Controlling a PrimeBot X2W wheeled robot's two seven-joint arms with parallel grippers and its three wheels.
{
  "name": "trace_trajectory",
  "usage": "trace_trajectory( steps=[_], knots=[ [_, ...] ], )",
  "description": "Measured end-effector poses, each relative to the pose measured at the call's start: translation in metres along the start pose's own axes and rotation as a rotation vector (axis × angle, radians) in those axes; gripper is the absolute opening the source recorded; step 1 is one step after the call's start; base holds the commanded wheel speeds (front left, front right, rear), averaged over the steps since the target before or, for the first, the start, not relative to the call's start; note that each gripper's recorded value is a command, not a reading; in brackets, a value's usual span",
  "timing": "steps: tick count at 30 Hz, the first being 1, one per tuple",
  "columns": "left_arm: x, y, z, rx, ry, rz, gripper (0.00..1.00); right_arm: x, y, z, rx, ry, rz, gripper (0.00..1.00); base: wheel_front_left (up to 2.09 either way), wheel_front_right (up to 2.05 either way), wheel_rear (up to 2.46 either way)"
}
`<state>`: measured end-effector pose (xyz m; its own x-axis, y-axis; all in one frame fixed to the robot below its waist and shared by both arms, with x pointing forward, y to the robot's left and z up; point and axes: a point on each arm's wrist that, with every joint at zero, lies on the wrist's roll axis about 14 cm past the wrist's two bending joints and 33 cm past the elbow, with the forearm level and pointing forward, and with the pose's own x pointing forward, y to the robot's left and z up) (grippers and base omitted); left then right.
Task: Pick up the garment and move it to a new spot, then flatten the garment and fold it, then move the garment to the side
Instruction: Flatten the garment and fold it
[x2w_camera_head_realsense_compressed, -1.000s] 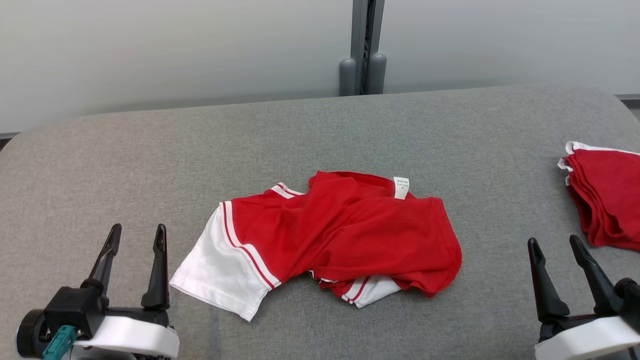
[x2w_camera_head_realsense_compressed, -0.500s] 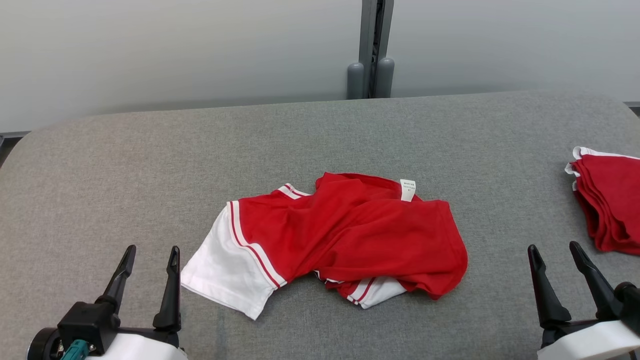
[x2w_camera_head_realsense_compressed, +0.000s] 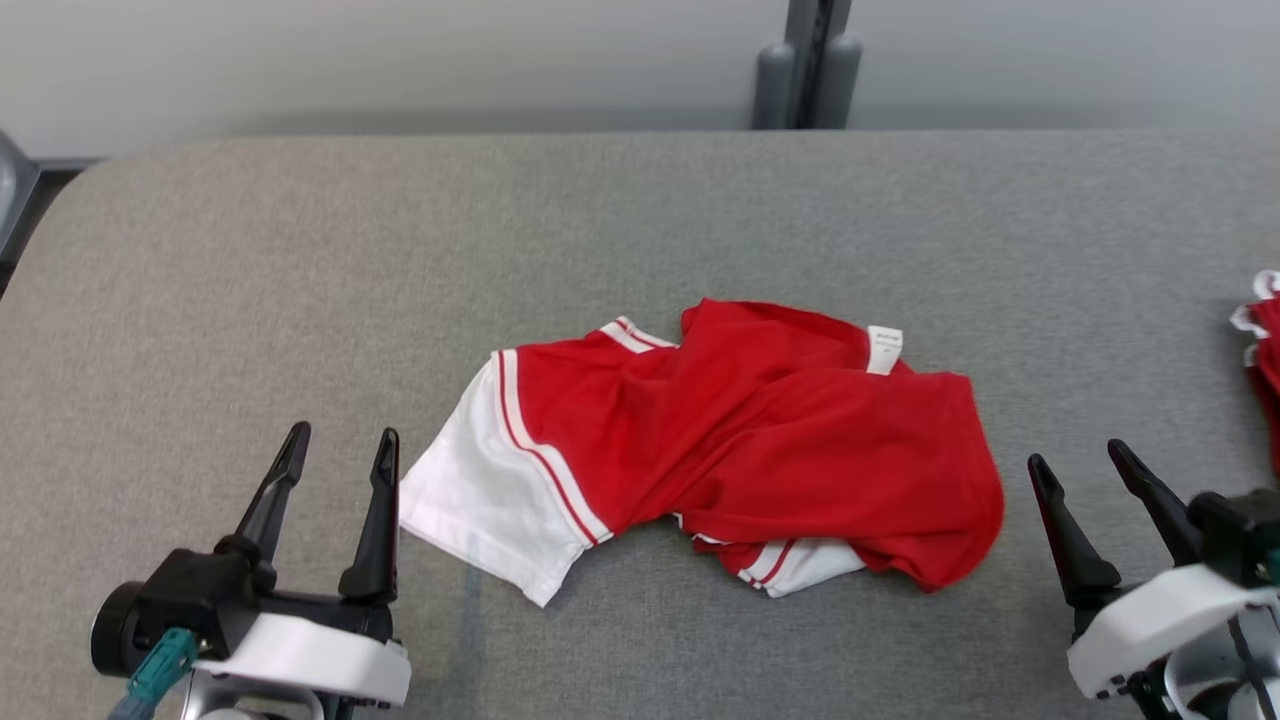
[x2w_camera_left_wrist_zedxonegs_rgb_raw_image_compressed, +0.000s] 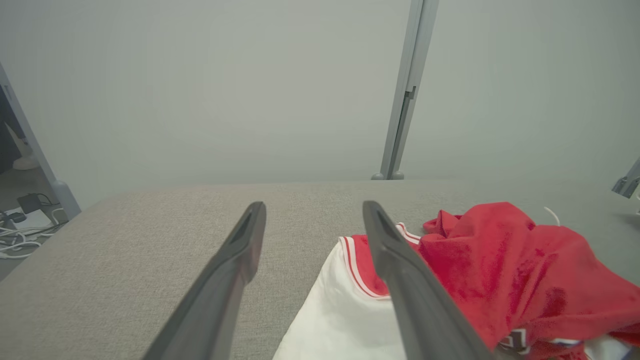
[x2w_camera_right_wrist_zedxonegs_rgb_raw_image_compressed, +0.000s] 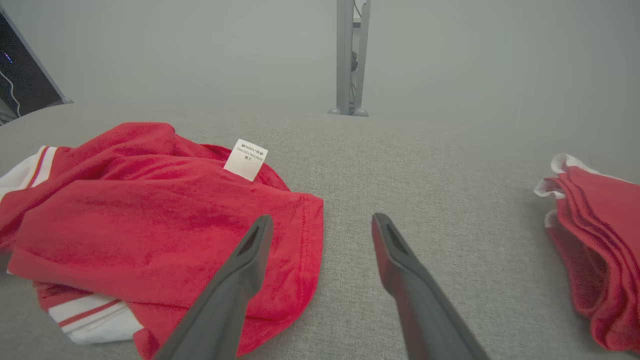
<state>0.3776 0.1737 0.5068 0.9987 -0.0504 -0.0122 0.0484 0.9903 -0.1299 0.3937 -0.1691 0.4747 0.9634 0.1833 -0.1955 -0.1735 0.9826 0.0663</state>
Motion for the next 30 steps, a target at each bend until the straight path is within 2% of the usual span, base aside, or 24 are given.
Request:
trace_trajectory(
  steps=[8, 14, 15, 16, 17, 23, 30],
  knots=[
    [0.016, 0.013, -0.018, -0.012, 0.029, 0.032, 1.0, 0.052, 0.014, -0.057, 0.022, 0.207, 0.097, 1.0, 0.0, 0.0, 0.0],
    [0.021, 0.026, -0.034, -0.007, 0.063, 0.068, 1.0, 0.075, 0.021, -0.102, 0.041, 0.378, 0.143, 1.0, 0.0, 0.0, 0.0],
    [0.02, 0.027, -0.035, -0.007, 0.065, 0.07, 1.0, 0.076, 0.023, -0.104, 0.044, 0.392, 0.151, 0.53, 0.0, 0.0, 0.0],
    [0.021, 0.028, -0.035, -0.005, 0.064, 0.072, 1.0, 0.077, 0.024, -0.104, 0.048, 0.394, 0.155, 0.35, 0.0, 0.0, 0.0],
    [0.021, 0.028, -0.034, -0.004, 0.062, 0.073, 1.0, 0.077, 0.025, -0.104, 0.057, 0.397, 0.159, 0.0, 0.0, 0.0, 0.0],
    [0.025, 0.027, -0.029, 0.0, 0.042, 0.065, 1.0, 0.079, 0.033, -0.08, 0.057, 0.303, 0.189, 0.0, 0.0, 0.0, 0.0],
    [0.027, 0.016, -0.021, 0.007, 0.014, 0.028, 1.0, 0.086, 0.031, 0.02, -0.027, -0.037, 0.206, 0.0, 0.0, 0.0, 0.0]
  ],
)
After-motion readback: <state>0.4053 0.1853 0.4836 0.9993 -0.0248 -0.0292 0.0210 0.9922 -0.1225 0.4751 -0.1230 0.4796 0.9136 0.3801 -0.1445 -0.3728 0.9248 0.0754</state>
